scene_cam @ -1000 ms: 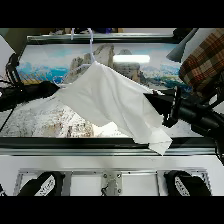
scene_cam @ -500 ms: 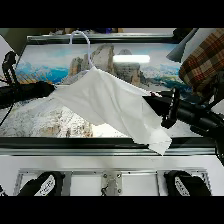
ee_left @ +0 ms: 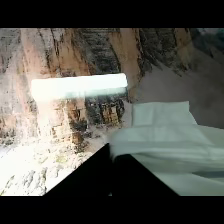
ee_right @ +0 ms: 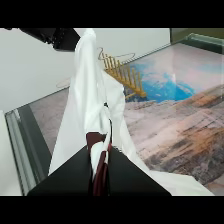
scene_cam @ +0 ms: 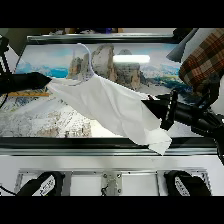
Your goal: Fold the clothes and pants, and hang the long-sleeved shirts on hangers.
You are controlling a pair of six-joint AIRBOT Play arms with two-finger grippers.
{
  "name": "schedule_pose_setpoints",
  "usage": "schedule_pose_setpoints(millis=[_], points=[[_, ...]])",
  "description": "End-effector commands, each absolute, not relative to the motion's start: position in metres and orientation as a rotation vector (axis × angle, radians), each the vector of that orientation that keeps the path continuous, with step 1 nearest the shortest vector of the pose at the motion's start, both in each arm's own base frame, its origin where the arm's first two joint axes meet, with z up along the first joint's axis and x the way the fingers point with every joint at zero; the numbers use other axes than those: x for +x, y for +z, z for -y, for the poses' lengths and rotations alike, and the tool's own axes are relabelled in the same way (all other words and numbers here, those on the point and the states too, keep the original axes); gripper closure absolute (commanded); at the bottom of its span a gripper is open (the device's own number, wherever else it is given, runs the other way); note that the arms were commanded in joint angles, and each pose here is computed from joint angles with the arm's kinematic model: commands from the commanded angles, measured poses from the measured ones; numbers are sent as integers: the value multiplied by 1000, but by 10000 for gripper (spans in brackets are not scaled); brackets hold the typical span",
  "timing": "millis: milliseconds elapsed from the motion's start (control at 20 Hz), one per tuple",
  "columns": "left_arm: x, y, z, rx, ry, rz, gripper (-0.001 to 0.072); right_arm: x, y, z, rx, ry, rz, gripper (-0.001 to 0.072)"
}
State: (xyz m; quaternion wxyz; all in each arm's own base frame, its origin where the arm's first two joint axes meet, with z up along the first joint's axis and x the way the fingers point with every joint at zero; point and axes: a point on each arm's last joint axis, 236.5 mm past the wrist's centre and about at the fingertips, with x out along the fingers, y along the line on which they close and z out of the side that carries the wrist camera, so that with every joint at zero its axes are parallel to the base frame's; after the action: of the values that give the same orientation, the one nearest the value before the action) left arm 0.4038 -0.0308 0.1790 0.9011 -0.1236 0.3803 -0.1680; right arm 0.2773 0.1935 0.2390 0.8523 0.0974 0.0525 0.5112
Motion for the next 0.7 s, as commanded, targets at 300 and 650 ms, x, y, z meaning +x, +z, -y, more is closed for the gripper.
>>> schedule_pose_setpoints(millis=[300,650], points=[[405,238,87,-183,-518,-766,691,304,233,-177,234,937,-134,699],[349,289,116,-149,-575,-683,690,330,257,-155,342,809,-55,699]])
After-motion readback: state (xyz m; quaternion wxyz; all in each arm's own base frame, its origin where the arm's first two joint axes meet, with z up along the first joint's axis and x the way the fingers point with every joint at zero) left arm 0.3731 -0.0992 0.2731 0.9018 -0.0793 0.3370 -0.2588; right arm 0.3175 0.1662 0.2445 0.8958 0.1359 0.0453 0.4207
